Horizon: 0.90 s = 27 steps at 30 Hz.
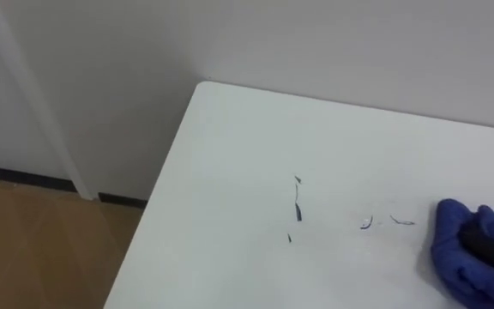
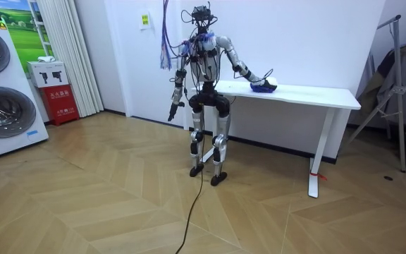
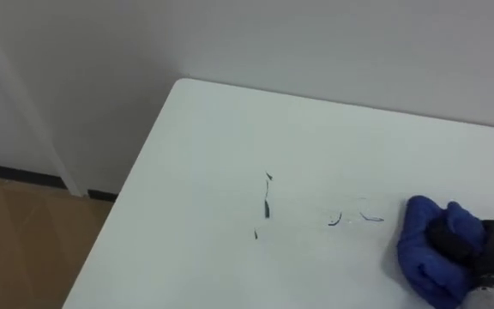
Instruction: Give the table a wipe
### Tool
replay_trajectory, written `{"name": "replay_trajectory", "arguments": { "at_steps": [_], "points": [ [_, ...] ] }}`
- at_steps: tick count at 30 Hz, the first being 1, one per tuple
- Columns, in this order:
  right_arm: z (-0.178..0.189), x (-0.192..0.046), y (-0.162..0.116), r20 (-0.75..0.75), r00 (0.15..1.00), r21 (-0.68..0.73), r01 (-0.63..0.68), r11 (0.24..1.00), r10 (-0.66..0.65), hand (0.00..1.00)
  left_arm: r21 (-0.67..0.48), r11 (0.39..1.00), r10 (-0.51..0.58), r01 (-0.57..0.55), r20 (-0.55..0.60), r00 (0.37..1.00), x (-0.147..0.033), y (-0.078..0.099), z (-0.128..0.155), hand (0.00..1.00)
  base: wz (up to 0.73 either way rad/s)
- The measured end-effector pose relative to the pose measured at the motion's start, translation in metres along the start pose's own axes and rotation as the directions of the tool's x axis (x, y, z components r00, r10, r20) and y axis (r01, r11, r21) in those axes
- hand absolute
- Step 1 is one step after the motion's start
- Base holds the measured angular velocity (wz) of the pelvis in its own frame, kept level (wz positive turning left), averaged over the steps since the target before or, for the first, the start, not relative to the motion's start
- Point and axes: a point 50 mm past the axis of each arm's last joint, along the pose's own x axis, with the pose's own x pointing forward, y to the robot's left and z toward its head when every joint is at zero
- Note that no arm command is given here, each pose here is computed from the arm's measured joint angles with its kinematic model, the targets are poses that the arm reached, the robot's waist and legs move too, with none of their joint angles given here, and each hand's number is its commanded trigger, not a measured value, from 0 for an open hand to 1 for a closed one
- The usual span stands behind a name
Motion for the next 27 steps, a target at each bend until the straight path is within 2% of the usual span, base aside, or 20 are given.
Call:
{"name": "replay_trajectory", "arguments": {
  "at_steps": [4, 8, 11, 13, 15, 16, 18, 21, 24, 25, 27],
  "points": [
    [-0.006, -0.001, -0.002, -0.019, 1.0, -0.008, 0.019, 1.0, -0.019, 1.0, -0.005, 1.0, -0.006, 0.006, -0.008, 1.0, -0.001, 0.001, -0.004, 0.0, 0.0],
    [-0.001, -0.001, -0.002, 0.026, 0.999, -0.099, 0.027, 0.995, -0.024, 1.0, -0.005, 1.0, -0.008, 0.008, -0.012, 1.0, -0.002, 0.001, -0.006, 0.0, 0.0],
    [0.014, -0.001, 0.003, 0.091, 0.996, -0.194, 0.027, 0.981, -0.01, 1.0, -0.013, 1.0, -0.015, 0.015, -0.004, 1.0, -0.001, -0.002, -0.001, 0.0, -0.14],
    [0.038, -0.003, 0.008, 0.185, 0.983, -0.266, 0.028, 0.963, 0.023, 1.0, 0.009, 1.0, -0.029, 0.029, 0.007, 1.0, 0.0, -0.006, 0.005, 0.0, -0.32],
    [0.081, -0.02, 0.033, 0.363, 0.921, -0.333, -0.009, 0.943, 0.138, 1.0, 0.049, 0.998, -0.05, 0.047, 0.05, 0.997, 0.001, -0.012, 0.022, 0.0, -0.4],
    [0.092, -0.027, 0.041, 0.404, 0.899, -0.352, -0.02, 0.936, 0.171, 1.0, 0.058, 0.997, -0.055, 0.052, 0.061, 0.997, 0.001, -0.014, 0.025, 0.0, -0.29],
    [0.145, -0.059, 0.072, 0.579, 0.758, -0.41, -0.046, 0.911, 0.299, 1.0, 0.106, 0.991, -0.089, 0.076, 0.124, 0.988, 0.001, -0.024, 0.048, 0.0, -0.03],
    [0.198, -0.086, 0.094, 0.693, 0.611, -0.446, -0.055, 0.893, 0.384, 1.0, 0.121, 0.988, -0.111, 0.092, 0.162, 0.98, 0.0, -0.031, 0.062, 0.0, 0.09],
    [0.221, -0.09, 0.094, 0.733, 0.555, -0.447, -0.042, 0.894, 0.393, 1.0, 0.123, 0.988, -0.106, 0.089, 0.142, 0.984, 0.0, -0.03, 0.054, 0.0, 0.41],
    [0.221, -0.088, 0.094, 0.73, 0.559, -0.447, -0.045, 0.893, 0.393, 1.0, 0.122, 0.989, -0.103, 0.086, 0.136, 0.985, 0.0, -0.029, 0.053, 0.0, 0.59],
    [0.214, -0.082, 0.095, 0.696, 0.59, -0.451, -0.084, 0.888, 0.409, 1.0, 0.123, 0.989, -0.094, 0.085, 0.072, 0.993, -0.001, -0.027, 0.033, 0.0, 0.36]
  ]
}}
